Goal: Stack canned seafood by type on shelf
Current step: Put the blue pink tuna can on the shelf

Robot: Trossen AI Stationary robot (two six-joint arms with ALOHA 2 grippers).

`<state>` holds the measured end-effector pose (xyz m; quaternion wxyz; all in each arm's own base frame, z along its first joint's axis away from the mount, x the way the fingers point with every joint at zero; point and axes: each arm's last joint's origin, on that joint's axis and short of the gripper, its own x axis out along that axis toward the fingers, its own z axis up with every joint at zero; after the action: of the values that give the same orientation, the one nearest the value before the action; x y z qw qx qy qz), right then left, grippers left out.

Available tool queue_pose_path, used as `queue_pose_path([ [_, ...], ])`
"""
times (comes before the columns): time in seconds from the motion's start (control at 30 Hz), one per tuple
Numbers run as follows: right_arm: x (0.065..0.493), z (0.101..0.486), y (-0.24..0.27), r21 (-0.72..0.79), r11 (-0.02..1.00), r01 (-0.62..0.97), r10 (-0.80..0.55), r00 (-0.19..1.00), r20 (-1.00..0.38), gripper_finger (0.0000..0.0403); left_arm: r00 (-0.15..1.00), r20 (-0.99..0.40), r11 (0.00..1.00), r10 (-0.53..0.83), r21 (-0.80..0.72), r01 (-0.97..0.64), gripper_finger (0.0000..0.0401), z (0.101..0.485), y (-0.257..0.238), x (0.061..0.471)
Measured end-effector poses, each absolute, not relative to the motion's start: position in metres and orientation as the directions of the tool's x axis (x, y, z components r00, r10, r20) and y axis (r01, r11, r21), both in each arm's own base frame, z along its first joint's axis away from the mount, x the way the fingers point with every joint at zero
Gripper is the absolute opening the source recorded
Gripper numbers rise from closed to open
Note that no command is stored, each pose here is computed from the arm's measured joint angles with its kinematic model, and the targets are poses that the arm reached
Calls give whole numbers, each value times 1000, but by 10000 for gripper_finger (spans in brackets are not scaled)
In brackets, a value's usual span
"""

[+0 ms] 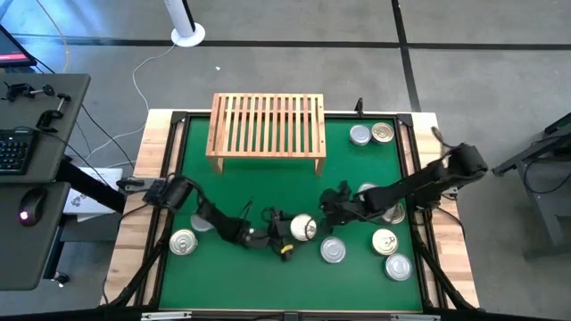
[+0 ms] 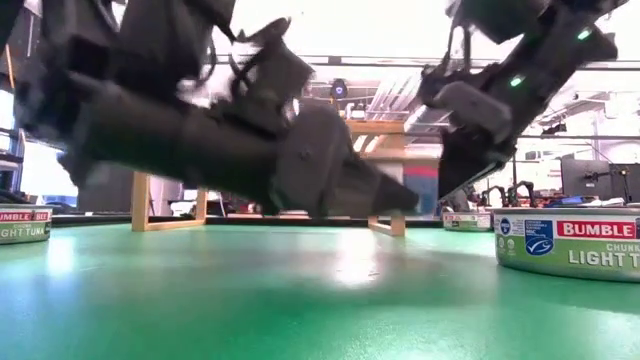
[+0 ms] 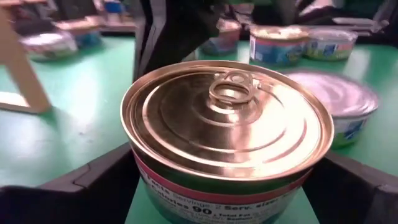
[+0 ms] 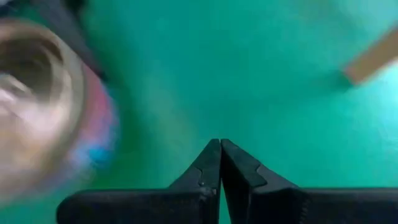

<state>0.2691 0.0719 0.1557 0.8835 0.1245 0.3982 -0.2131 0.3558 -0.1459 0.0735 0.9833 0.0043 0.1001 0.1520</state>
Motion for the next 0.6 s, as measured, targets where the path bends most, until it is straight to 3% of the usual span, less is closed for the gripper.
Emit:
queue_pose_path([
  [0.3,241,175,92,-18,869,495,-356,598,-718,3,818,-145,831,556,125,-542,363,180,-149,324],
  [0.6,237,175,104,-33,878,477,-366,626,-689,3,604,-202,630,771,99,-770,363,279,-50,263],
])
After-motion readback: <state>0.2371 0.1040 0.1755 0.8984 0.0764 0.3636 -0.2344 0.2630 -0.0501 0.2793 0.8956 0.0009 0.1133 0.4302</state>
